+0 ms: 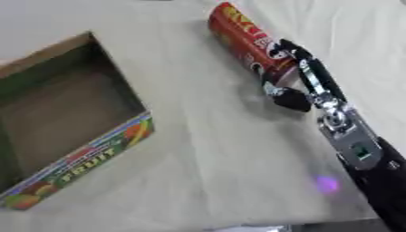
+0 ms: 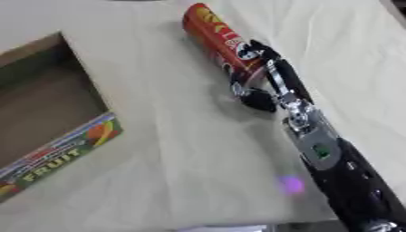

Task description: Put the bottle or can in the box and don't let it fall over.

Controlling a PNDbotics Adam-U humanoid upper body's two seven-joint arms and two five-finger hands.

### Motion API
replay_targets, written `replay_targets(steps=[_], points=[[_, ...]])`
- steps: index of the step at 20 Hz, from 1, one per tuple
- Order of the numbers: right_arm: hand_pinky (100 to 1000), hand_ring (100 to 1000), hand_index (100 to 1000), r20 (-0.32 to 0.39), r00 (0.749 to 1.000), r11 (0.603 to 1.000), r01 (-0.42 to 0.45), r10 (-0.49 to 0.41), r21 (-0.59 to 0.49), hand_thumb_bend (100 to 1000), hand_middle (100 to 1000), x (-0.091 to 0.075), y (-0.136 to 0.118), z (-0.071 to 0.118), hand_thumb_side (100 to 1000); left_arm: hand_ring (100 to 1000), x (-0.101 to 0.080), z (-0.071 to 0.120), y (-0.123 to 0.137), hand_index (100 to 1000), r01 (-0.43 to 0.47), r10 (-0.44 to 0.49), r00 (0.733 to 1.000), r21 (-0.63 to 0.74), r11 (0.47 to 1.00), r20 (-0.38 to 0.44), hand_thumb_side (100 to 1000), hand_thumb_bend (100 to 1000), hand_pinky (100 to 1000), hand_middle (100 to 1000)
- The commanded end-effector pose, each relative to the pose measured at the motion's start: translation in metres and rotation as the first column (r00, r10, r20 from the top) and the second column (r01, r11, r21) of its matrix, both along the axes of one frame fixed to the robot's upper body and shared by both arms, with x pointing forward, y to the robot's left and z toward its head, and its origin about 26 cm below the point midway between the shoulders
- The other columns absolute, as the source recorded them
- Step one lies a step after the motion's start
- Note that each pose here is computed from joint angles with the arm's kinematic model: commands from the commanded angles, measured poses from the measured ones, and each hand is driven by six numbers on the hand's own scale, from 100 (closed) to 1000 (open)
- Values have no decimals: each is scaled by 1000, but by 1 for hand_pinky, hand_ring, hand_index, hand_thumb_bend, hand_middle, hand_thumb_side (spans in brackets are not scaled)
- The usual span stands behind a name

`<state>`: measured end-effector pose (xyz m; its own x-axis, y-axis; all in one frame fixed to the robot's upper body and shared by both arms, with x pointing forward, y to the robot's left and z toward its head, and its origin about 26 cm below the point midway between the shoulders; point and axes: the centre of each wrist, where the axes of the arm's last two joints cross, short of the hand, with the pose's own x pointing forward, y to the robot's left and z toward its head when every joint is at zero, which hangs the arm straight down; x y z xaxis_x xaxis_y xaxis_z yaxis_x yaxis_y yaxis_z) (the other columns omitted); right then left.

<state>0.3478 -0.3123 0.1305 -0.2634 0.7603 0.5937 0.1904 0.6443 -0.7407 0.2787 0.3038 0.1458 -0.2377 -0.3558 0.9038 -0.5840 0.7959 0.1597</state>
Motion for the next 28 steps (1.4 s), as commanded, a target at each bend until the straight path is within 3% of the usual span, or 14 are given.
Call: replay_targets(steps=[1,13,20,28], points=[[100,990,470,-5,1000,1000,-18,18,7,100,551,-1,-3,1,100,801,0,8,1,694,6,-6,1000,13,1000,26,645,210,459,894],[100,950,432,124,992,1000,-18,19,-8,100,515,-2,1,28,100,801,0,7,1,694,7,-7,1000,14,1000,22,647,207,460,895],[100,921,410,232,973,1000,-23,21,3,100,495,-5,6,41,100,801,-1,7,1,694,8,-8,1000,12,1000,22,649,204,461,895],[100,900,399,294,955,999,-47,39,20,100,485,-8,10,52,100,801,-1,6,1,694,9,-9,1000,12,1000,21,649,202,461,896]])
